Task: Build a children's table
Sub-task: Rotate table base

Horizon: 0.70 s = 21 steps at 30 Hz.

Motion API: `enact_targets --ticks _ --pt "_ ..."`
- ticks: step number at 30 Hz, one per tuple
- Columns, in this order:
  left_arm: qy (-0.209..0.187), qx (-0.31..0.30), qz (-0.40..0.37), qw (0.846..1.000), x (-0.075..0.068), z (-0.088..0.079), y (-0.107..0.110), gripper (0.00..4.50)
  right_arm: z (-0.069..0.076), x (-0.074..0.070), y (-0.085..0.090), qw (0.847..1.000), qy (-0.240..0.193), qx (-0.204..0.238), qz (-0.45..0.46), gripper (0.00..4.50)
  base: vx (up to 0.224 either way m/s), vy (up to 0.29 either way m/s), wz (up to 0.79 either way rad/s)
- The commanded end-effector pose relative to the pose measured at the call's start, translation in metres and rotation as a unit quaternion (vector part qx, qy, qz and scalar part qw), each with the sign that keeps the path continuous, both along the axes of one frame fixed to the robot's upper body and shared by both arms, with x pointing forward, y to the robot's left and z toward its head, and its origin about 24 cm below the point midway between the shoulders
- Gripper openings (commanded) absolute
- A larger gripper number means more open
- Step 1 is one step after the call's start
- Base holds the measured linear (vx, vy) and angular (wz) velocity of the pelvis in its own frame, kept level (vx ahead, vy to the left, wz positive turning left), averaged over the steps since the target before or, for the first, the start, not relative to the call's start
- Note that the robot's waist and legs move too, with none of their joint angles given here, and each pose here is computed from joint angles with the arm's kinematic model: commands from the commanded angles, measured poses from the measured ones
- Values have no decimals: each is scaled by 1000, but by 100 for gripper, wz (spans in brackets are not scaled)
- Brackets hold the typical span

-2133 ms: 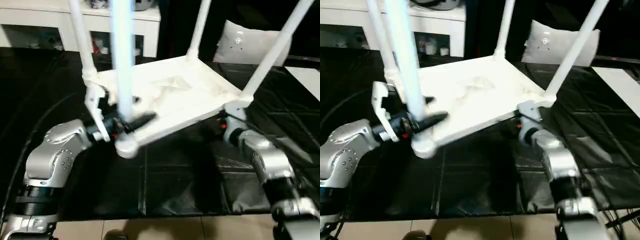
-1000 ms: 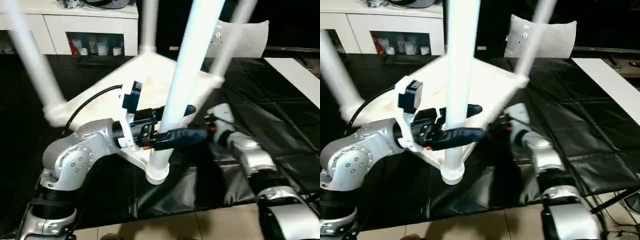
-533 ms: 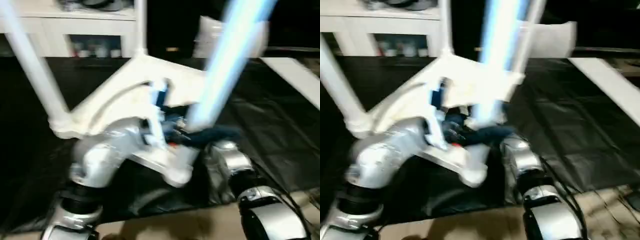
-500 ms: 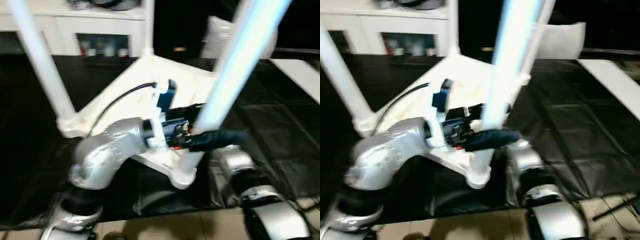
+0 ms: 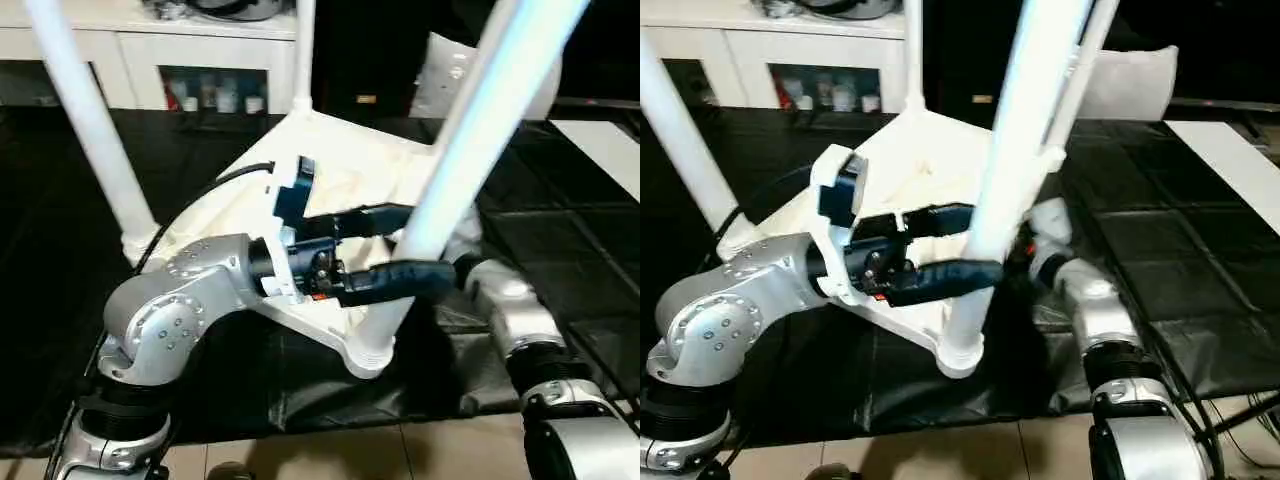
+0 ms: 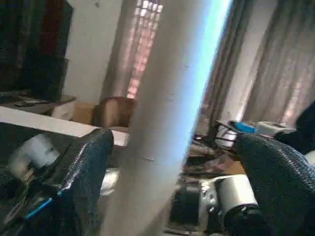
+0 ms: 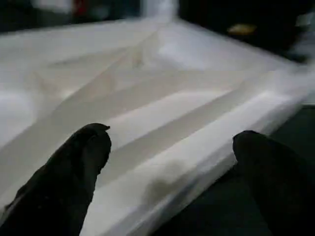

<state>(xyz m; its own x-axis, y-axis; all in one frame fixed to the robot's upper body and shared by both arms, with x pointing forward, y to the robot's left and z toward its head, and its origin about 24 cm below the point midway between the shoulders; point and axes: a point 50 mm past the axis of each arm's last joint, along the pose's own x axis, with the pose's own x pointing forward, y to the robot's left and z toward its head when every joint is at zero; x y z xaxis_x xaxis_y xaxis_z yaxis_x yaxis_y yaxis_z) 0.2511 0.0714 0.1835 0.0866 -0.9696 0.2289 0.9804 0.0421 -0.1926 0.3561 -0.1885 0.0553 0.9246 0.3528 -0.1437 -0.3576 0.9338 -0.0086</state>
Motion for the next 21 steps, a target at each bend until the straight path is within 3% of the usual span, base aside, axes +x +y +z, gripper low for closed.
enact_targets --ticks 1,4,7,11,14,15,17,21 --pt "-1 12 31 999 6 -3 -1 448 9 5 -16 999 -12 -6 -44 450 0 0 0" --pt "-8 21 54 998 13 -5 -10 448 -2 5 -21 997 27 -45 -53 450 0 0 0" --pt "-9 12 25 1000 12 -3 -22 448 -17 3 -29 990 75 -86 -88 450 0 0 0" --pt "-11 12 13 1000 10 -2 -25 448 -20 2 -30 988 86 -91 -93 450 0 0 0" --pt "-12 4 -29 999 0 1 -28 448 -25 2 -27 987 100 -95 -87 450 0 0 0" --pt "-9 -12 -70 997 -10 6 -29 448 -30 2 -21 987 107 -93 -72 450 0 0 0" --pt "-9 -23 -87 996 -15 11 -29 448 -31 2 -10 990 102 -83 -42 450 0 0 0" --pt "-11 -30 -96 995 -18 14 -29 448 -30 3 1 993 95 -73 -15 450 0 0 0"
